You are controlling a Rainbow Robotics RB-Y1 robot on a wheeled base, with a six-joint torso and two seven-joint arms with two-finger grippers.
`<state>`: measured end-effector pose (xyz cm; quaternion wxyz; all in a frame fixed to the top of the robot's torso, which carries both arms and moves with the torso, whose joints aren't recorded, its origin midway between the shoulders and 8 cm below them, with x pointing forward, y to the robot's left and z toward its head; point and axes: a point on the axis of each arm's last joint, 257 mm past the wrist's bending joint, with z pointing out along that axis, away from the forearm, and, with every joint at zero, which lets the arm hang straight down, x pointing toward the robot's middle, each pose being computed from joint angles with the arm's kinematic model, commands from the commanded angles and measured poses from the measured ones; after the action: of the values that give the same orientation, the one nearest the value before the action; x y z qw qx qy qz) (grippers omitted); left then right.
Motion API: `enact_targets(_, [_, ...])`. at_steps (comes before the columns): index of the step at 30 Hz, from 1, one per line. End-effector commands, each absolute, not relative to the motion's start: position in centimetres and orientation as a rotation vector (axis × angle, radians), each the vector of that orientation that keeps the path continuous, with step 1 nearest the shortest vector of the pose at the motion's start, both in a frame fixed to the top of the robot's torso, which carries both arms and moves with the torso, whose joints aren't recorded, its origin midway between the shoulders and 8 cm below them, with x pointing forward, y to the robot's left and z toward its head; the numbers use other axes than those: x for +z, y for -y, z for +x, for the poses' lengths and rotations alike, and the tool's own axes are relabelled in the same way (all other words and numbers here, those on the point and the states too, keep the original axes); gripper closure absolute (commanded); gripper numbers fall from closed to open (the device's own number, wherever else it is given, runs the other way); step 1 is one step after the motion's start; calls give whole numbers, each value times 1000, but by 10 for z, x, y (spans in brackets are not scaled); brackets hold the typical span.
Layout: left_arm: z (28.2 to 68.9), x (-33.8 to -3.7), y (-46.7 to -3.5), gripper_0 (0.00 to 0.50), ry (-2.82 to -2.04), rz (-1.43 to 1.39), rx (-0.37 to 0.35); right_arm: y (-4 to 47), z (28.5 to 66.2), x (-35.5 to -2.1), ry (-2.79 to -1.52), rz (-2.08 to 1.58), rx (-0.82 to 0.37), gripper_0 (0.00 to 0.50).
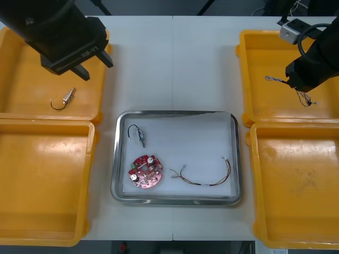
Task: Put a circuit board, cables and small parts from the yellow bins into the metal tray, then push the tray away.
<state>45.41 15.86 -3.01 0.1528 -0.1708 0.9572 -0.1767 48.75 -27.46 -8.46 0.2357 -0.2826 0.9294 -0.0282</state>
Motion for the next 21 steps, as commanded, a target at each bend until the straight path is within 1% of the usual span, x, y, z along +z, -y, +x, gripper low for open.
enact_targets(1, [471,13,-205,0,-2654,-679,-494,266,488,-54,-2466,-875,-94,500])
enact_targets(4, [479,15,-232,0,-2655,-713,-468,255,482,-55,-2448,-932,-75,500])
enact_targets(7, [486,20,-260,0,-2641,-738,-445,243,476,-54,-2415,-1001,-94,500])
enact_targets(12, [488,21,-320,0,-2641,-767,-362,220,462,-63,-2363,-1144,-148,500])
enact_targets(16, [490,16,-354,0,-2648,-786,-305,203,451,-69,-2318,-1251,-176,500])
enact_targets(18, [493,10,-372,0,-2654,-785,-263,193,441,-77,-2303,-1322,-171,500])
enact_targets(20, [500,8,-382,0,-2640,-767,-245,185,434,-84,-2294,-1382,-160,500])
enact_targets(21, [505,6,-388,0,-2631,-754,-236,176,432,-88,-2275,-1413,-133,500])
